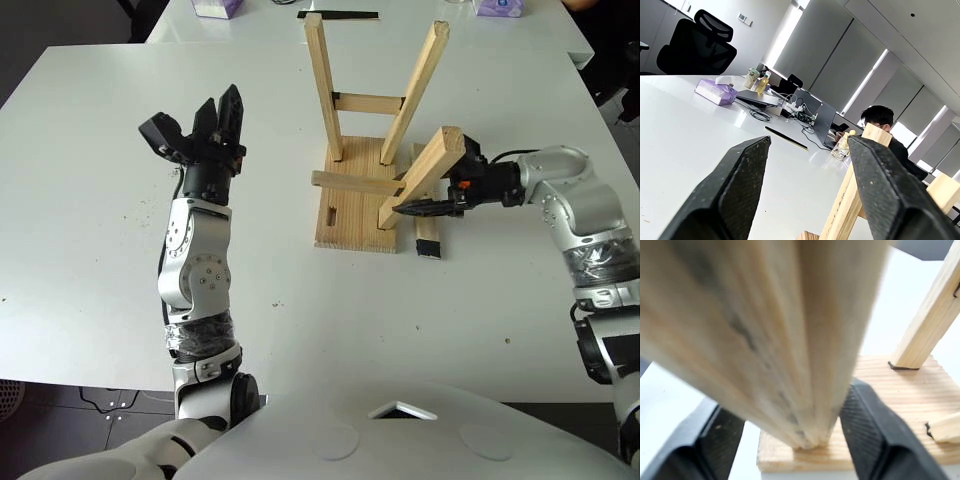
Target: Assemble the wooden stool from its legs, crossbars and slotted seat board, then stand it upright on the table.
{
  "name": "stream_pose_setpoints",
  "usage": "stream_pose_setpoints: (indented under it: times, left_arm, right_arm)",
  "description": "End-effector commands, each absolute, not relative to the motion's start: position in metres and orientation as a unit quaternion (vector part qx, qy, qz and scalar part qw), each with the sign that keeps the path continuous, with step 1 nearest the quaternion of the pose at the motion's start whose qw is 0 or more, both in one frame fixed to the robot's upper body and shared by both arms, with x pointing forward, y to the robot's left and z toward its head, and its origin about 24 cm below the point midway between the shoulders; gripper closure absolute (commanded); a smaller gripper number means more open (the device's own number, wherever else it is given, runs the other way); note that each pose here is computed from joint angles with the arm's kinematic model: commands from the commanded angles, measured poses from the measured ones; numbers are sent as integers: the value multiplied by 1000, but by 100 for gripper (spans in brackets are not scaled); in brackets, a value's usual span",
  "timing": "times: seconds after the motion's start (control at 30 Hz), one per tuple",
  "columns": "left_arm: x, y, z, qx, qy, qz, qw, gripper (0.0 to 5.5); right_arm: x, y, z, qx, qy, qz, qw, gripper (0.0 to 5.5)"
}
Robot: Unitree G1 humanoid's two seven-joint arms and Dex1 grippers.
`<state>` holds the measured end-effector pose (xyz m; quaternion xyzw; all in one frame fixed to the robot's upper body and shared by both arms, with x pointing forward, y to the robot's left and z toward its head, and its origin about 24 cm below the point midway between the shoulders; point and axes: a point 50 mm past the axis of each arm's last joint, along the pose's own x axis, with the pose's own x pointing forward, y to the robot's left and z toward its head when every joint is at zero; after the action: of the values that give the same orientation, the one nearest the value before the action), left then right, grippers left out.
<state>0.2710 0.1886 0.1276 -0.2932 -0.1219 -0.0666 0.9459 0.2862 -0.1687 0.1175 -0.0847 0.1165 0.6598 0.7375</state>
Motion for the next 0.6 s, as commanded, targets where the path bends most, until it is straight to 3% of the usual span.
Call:
stream_pose_setpoints:
  times: [0.03,0.2,0.37,0.47,0.6]
  left_arm:
    - [272,204,132,-276,-119,-64,952,265]
    - [260,224,129,-253,-106,-39,961,265]
    - [253,240,112,-245,-96,23,964,265]
    - [262,243,103,-237,-83,57,966,265]
    - [265,245,104,-238,-97,105,961,265]
  right_arm:
    - [271,-176,127,-81,84,611,783,199]
    - [241,-192,120,-111,113,555,817,183]
    - [243,-198,114,-137,136,528,827,183]
    - [248,-202,94,-146,164,446,868,183]
    - [241,-182,64,-91,206,310,924,183]
